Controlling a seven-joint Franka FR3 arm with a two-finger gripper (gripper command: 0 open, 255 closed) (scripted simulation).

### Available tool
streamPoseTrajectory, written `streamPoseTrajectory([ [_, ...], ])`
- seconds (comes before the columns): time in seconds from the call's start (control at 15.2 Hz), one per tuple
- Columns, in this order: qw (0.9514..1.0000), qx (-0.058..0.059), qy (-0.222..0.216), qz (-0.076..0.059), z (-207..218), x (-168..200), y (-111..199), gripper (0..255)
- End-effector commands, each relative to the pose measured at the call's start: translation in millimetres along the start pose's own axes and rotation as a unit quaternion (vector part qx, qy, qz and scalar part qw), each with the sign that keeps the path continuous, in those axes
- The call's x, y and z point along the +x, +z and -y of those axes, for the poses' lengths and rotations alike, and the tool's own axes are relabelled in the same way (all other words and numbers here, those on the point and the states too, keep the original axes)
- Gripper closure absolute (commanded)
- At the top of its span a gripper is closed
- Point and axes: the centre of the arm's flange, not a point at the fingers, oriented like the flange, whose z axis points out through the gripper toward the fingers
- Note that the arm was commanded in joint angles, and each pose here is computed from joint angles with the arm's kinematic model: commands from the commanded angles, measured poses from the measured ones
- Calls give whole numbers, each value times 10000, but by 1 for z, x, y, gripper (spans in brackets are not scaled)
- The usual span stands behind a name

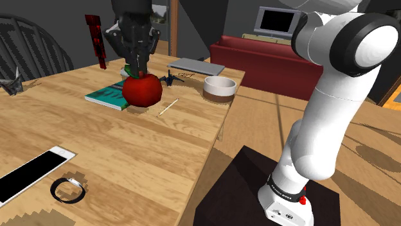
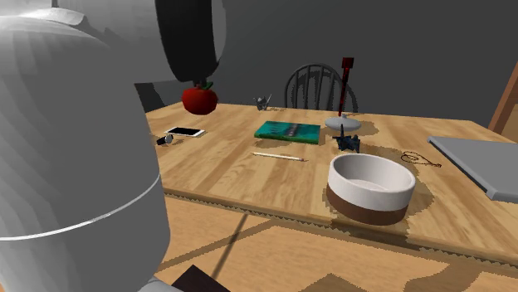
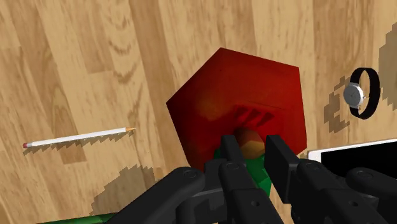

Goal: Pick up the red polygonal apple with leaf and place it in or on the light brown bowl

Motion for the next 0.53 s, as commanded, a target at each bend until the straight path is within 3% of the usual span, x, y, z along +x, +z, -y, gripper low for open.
streamPoseTrajectory([
  [0.0,10000,0,1,-1,1,0,-6,255],
  [0.46,10000,0,1,-1,-91,-4,-14,255],
])
